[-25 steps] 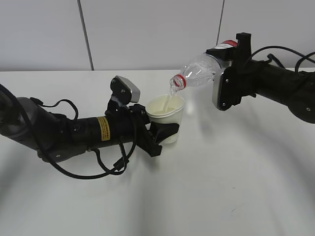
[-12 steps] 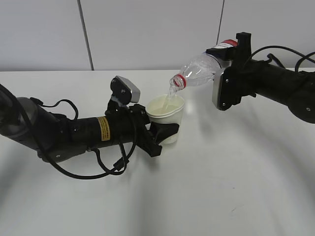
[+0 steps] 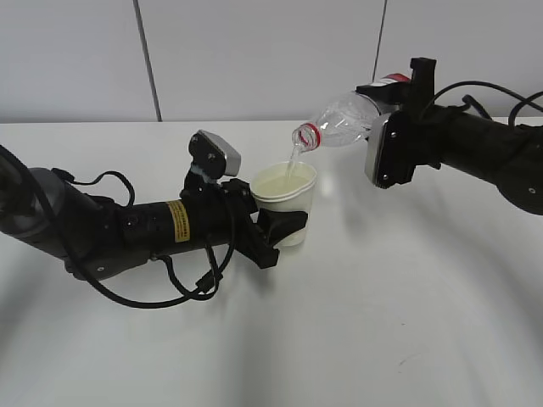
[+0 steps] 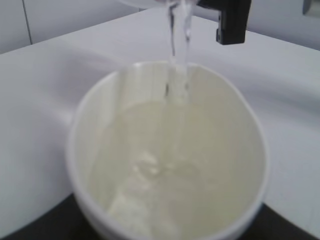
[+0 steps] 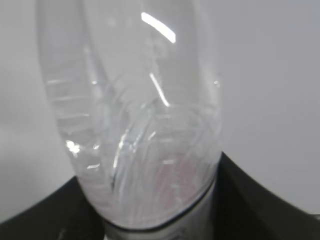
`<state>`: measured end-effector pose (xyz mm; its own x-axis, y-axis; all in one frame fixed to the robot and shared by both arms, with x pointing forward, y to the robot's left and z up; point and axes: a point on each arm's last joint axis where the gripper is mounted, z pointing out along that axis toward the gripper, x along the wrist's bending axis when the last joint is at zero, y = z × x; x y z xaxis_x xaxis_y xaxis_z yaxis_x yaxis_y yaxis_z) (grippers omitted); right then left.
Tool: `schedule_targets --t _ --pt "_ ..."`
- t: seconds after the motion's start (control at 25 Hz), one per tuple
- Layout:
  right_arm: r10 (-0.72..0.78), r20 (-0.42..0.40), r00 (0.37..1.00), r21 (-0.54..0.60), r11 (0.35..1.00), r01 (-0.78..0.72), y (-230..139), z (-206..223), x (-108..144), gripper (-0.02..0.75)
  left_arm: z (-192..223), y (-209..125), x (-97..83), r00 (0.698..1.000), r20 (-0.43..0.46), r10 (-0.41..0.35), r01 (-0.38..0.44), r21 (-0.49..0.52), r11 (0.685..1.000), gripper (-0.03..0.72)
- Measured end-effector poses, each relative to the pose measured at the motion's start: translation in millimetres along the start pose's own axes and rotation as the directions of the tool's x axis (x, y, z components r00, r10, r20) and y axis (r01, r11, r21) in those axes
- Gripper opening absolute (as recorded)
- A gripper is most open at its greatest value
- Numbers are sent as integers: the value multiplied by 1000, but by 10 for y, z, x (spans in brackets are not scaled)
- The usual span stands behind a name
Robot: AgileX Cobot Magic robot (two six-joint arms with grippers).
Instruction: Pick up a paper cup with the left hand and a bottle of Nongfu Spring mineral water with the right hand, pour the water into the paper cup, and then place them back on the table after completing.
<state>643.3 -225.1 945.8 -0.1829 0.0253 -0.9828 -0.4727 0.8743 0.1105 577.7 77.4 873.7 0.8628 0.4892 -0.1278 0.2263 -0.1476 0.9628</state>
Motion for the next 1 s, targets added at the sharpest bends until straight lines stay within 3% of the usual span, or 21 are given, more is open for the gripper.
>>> schedule_targets --t 0.56,1.0 --pt "189 -12 982 5 982 -189 7 -24 46 395 0 2 7 1000 -8 -5 5 -2 1000 375" --pt "498 -11 867 70 865 -496 -8 -113 194 395 -1 14 33 999 -35 -28 27 -17 999 375"
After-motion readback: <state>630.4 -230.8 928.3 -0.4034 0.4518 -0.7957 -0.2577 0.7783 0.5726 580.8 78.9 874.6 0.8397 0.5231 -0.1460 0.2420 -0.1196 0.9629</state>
